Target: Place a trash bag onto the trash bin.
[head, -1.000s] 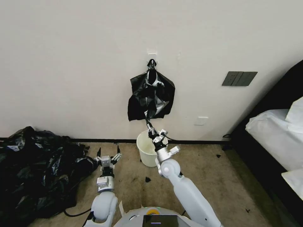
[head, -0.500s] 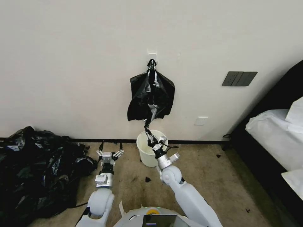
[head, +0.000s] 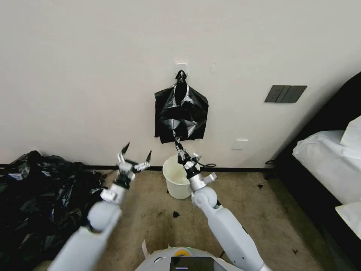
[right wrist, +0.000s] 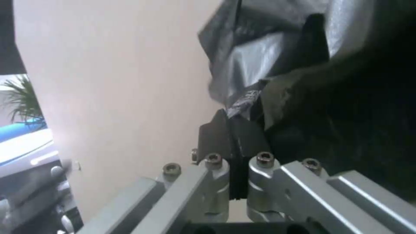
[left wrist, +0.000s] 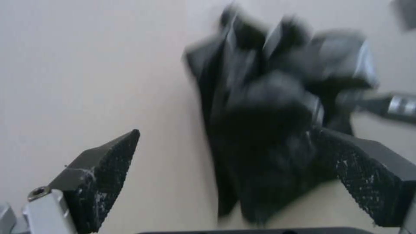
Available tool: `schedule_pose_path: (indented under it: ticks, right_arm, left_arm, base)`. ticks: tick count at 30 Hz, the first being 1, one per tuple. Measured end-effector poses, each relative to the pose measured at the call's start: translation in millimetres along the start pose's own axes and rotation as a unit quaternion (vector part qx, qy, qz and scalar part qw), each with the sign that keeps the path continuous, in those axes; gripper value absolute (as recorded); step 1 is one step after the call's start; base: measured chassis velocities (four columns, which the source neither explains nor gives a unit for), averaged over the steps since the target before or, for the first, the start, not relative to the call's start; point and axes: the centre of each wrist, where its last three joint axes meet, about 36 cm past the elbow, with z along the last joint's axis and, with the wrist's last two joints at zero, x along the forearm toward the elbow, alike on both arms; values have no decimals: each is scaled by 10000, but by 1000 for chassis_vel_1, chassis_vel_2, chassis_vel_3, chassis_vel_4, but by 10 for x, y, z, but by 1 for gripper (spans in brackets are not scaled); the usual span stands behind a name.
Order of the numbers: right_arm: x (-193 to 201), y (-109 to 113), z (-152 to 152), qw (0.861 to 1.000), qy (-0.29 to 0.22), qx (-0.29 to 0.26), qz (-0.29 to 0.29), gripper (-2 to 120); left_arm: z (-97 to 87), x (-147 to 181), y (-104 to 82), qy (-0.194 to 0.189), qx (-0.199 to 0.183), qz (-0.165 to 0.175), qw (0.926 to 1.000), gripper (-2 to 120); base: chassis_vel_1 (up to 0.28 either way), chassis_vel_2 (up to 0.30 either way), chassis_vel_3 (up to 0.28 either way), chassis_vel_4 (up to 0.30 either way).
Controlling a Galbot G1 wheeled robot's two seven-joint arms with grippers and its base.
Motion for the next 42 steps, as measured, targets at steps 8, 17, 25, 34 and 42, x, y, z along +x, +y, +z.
schedule_pose_path:
  ticks: [8,17,25,34,42]
  right_arm:
    - [-84,-32,39,9997,-10,187,-150,0]
    - [-145,36,145,9992,-19,310,-258,0]
    - [-174,77,180,9991,-37,330,-278,0]
    - [-170,45,162,9990,-32,371,-263,0]
    - [-173,20,205,9990,13,384,-239,0]
  left_arm:
    - [-286,-764,750,-296,-886,1264,9876,100]
    - [-423,-1562,1293,-34,-1658,2479,9545,100]
    - [-346,-1936,1284,412,-1689,3014,9375,100]
    - [-360,-2050,1222,737,-1757,3276,9254,99]
    - [-458,-2172,1170,682,-1702,3308,9257,79]
  base:
    - [0,0,0,0]
    - [0,0,0,0]
    - [0,0,0,0]
    - [0,0,0,0]
    - [0,0,0,0]
